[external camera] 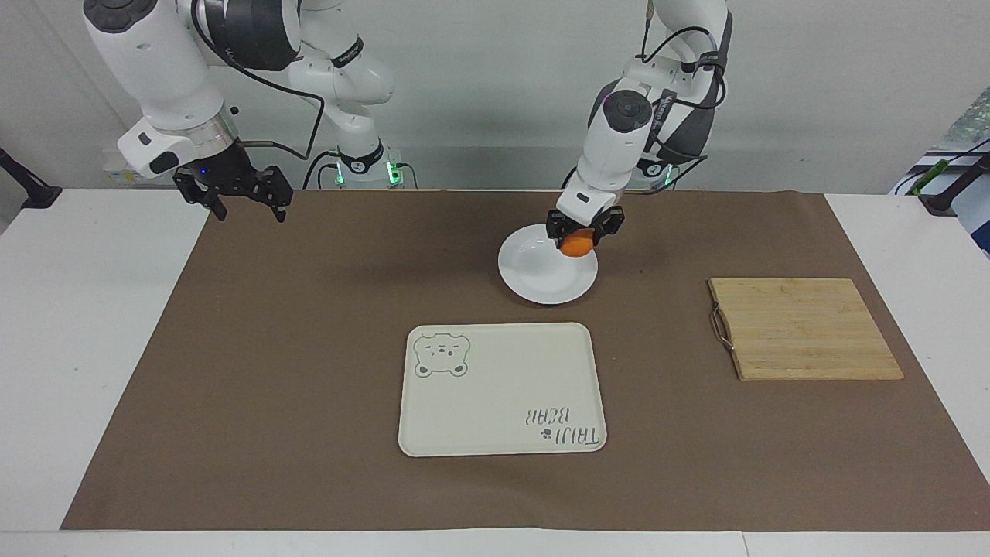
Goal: Place orange and plate with both arms
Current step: 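Carry the orange with the left gripper and lower it onto the plate, then release the orange and withdraw the left gripper while the right gripper reaches in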
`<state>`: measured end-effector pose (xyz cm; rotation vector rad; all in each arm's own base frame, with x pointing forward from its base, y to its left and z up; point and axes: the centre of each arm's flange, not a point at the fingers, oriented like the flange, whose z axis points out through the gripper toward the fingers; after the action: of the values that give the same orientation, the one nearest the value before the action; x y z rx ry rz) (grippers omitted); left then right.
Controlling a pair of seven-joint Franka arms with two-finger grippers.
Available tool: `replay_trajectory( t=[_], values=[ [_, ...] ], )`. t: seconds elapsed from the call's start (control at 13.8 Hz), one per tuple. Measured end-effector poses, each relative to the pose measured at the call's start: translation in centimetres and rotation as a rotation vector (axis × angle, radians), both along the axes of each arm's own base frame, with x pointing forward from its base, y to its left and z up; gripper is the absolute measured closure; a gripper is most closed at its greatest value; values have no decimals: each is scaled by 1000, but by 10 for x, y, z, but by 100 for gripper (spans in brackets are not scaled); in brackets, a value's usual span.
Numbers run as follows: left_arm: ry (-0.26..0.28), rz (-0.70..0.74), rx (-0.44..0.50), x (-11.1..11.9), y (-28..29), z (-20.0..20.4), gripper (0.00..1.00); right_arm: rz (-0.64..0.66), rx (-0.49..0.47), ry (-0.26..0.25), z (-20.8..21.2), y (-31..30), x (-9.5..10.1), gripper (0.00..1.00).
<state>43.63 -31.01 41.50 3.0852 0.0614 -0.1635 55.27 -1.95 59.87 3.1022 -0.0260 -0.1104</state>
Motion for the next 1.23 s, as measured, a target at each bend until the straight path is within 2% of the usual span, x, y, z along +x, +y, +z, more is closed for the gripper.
replay_trajectory(
  t=[0.51,1.01,1.16,1.23],
  values=[
    [-33,-62,-16,-17,-50,-71,22,0,0,0,0,0,0,0],
    [-8,-63,3,-20,-48,-86,22,0,0,0,0,0,0,0],
    [12,-63,17,-22,-47,-89,5,0,0,0,0,0,0,0],
    [17,-63,21,-23,-47,-89,0,0,0,0,0,0,0,0]
  ],
)
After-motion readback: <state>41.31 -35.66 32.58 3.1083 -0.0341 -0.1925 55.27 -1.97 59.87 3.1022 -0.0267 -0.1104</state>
